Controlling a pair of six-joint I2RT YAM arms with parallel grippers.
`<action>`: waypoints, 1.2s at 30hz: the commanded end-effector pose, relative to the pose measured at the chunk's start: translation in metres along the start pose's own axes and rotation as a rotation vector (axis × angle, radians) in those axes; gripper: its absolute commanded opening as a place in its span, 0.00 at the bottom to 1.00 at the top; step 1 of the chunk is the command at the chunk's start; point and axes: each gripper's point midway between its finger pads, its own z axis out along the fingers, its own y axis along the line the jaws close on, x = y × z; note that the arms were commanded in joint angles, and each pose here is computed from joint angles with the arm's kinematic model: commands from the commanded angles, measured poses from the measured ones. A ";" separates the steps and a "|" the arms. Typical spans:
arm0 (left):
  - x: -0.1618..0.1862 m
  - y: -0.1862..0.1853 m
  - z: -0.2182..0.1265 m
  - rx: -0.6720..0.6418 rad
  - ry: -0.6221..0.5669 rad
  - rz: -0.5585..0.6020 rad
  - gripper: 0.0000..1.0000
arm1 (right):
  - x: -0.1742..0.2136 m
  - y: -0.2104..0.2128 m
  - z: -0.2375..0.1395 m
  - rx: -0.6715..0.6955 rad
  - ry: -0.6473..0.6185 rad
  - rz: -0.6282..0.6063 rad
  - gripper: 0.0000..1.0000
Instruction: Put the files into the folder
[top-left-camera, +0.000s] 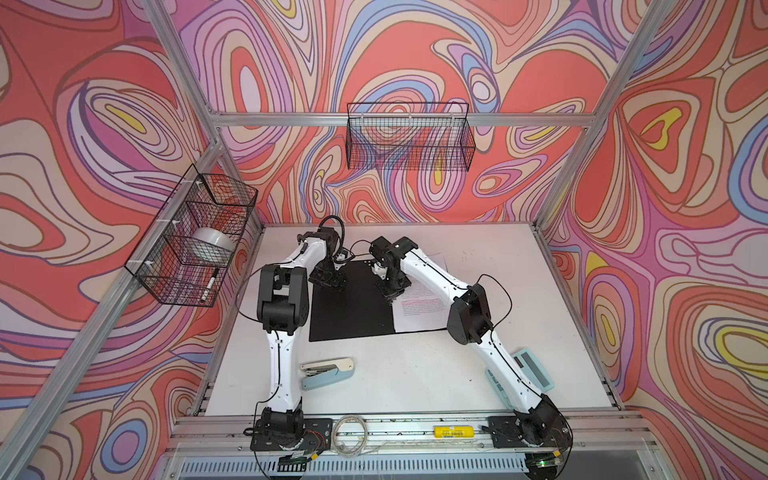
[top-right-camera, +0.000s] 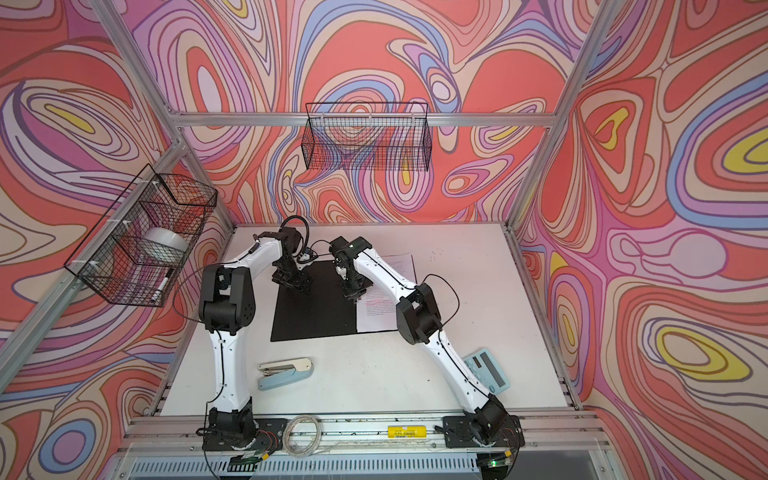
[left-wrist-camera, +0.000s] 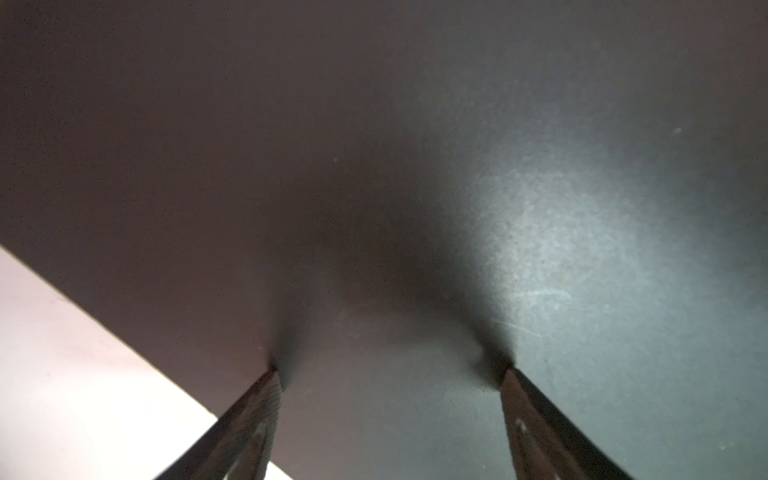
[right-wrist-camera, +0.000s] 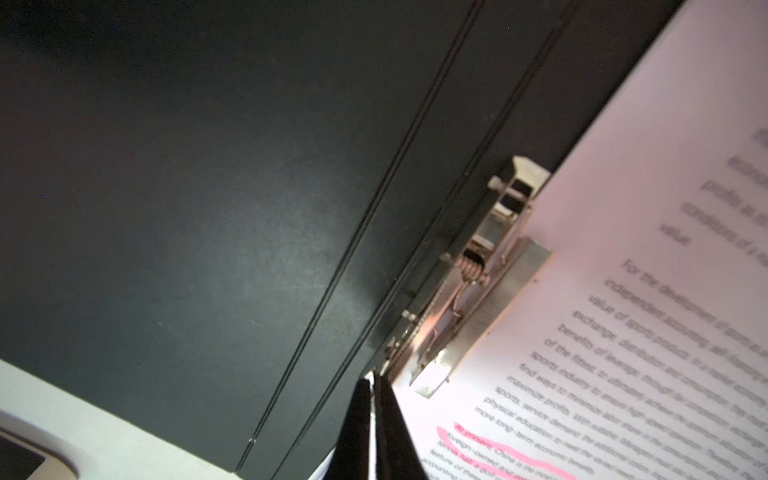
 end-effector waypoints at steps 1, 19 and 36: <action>0.032 0.012 0.059 -0.027 0.159 -0.015 0.83 | 0.032 -0.040 0.064 0.133 0.176 0.021 0.06; 0.032 0.012 0.059 -0.025 0.161 -0.013 0.83 | 0.009 -0.029 0.030 0.084 0.064 0.026 0.07; 0.017 0.009 0.037 0.000 0.105 -0.017 0.84 | -0.026 -0.013 -0.041 0.036 -0.147 0.016 0.13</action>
